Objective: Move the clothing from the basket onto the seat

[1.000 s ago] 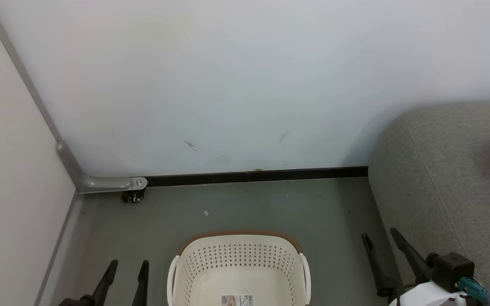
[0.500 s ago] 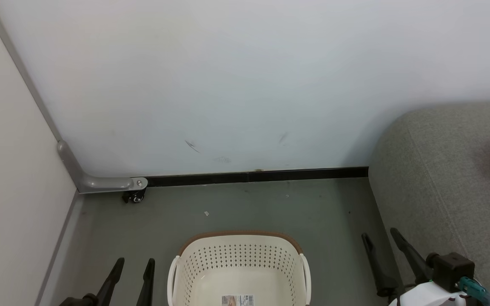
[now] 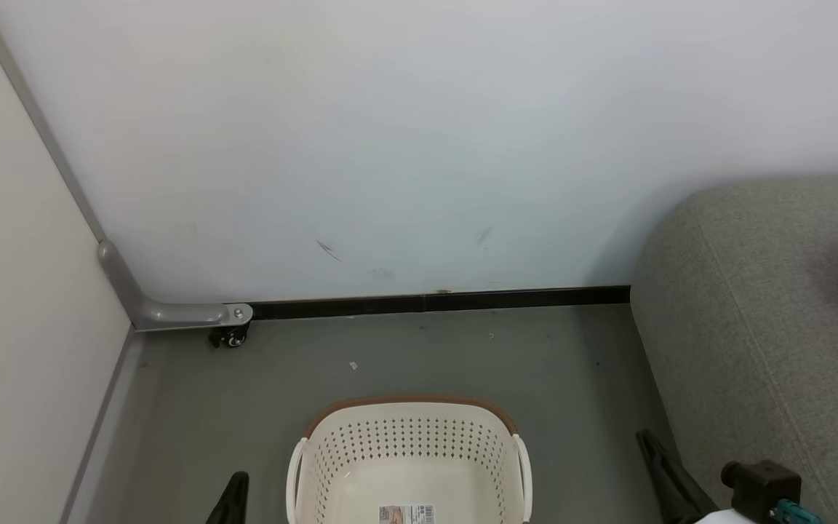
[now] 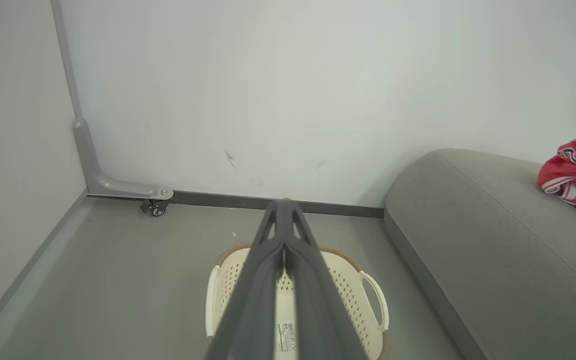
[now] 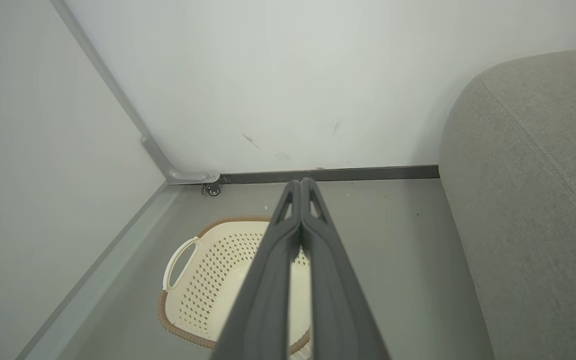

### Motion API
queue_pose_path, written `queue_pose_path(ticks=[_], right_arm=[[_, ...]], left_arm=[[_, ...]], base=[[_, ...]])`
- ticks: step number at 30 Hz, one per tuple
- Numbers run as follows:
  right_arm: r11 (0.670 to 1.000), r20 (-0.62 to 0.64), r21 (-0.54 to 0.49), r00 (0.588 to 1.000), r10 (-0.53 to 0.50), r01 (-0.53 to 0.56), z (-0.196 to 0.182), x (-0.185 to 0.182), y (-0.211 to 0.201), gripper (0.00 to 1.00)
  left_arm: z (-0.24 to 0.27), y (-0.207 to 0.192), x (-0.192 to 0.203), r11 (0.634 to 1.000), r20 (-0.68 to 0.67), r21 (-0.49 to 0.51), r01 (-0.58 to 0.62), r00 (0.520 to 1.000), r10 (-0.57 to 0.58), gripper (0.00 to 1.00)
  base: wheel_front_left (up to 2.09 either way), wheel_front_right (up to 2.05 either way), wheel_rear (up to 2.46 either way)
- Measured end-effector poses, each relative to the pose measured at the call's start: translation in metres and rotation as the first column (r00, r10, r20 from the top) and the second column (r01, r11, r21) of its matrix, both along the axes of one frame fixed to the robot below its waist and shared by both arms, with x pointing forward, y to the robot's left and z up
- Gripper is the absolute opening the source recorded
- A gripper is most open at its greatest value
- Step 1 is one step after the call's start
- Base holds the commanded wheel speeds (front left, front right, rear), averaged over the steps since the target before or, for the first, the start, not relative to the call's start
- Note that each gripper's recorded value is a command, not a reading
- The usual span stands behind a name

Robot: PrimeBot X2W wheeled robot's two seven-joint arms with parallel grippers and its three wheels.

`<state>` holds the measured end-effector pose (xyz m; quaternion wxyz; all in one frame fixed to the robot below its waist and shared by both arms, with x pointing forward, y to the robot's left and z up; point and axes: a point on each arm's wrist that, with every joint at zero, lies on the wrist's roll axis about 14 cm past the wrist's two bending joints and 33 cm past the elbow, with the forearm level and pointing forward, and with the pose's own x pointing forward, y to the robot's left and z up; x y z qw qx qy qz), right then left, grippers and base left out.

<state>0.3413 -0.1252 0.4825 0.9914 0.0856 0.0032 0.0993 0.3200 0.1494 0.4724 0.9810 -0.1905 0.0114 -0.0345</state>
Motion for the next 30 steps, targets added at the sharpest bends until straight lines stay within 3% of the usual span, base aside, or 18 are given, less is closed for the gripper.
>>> queue_pose_path(ticks=[12,30], right_arm=[[0.987,-0.003,0.159,1.0,-0.025,0.026,0.007,0.001,-0.001,0.0],[0.901,-0.114,0.41,0.988,-0.1,0.138,-0.003,0.007,-0.026,0.0]], left_arm=[[-0.006,0.006,0.001,0.989,-0.047,-0.146,-0.038,0.998,0.032,0.0],[-0.012,0.016,0.011,0.933,-0.111,-0.346,-0.099,0.992,0.064,0.0]], base=[[0.0,0.0,0.0],[0.0,0.0,0.0]])
